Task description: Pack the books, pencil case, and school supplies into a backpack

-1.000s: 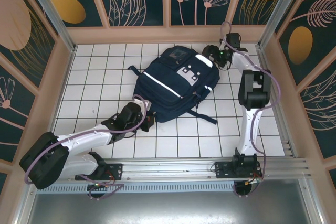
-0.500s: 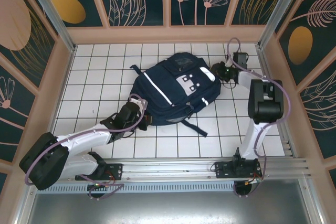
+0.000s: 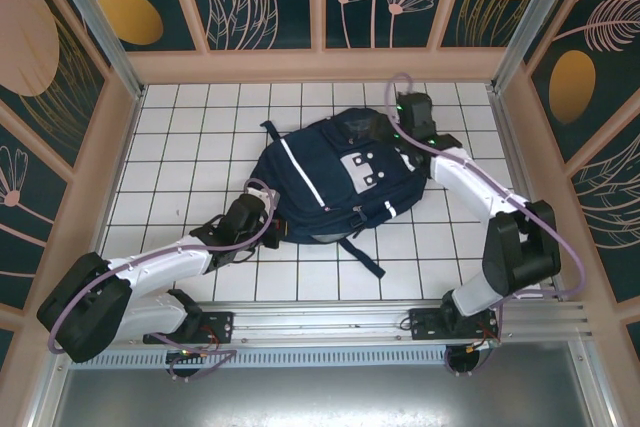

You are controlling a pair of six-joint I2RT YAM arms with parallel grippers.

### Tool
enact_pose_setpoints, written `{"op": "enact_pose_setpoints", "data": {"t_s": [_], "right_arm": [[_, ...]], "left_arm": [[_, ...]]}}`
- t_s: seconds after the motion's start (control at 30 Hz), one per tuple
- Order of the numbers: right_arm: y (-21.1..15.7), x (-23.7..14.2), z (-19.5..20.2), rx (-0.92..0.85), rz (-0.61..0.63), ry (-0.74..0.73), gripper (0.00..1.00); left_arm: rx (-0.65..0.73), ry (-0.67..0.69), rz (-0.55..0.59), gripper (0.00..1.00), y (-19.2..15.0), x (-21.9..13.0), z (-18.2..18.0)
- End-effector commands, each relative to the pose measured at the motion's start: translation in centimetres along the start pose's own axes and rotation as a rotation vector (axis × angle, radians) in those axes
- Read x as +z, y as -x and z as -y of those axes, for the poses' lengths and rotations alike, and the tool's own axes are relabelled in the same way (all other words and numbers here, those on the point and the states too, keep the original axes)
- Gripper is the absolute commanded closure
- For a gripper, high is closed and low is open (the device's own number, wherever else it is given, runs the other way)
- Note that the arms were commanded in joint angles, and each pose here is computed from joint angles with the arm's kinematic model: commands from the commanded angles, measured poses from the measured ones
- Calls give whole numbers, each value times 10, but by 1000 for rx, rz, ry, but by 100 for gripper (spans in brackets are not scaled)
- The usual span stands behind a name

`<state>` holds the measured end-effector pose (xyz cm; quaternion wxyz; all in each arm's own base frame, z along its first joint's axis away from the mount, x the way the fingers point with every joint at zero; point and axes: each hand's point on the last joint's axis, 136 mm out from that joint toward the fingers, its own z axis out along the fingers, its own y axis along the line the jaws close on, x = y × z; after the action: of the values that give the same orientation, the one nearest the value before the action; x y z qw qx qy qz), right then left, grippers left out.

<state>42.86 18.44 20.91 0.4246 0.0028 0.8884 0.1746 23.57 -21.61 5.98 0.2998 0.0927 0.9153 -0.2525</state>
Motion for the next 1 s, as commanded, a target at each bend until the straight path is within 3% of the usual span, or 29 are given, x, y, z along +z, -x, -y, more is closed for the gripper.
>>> {"op": "enact_pose_setpoints", "data": {"t_s": [0.0, 0.07, 0.17, 0.23, 0.3, 0.33, 0.5, 0.8, 0.97], "right_arm": [[-58, 1, -82, -339, -209, 227, 39], [-81, 1, -109, -512, -196, 212, 38], [-102, -4, -119, -657, -118, 261, 40], [-120, -31, -133, -870, 33, 440, 40], [-121, -65, -139, -1090, 298, 531, 31], [-120, -72, -141, -1148, 348, 557, 31], [-143, -71, -149, -1365, 257, 642, 33], [-183, -65, -153, -1515, 130, 697, 34], [-189, -51, -146, -1560, 89, 639, 34]], "left_arm": [[-10, -64, 66, 100, 18, -7, 14], [-14, -66, 82, 100, 20, -10, 14], [-19, -64, 105, 100, 22, -15, 13], [-20, -60, 106, 100, 21, -16, 11], [-25, -56, 109, 100, 20, -16, 9], [-27, -56, 110, 100, 20, -16, 9], [-27, -59, 123, 100, 24, -19, 10], [-27, -44, 135, 100, 24, -22, 6], [-31, -42, 136, 100, 24, -21, 5]]}}
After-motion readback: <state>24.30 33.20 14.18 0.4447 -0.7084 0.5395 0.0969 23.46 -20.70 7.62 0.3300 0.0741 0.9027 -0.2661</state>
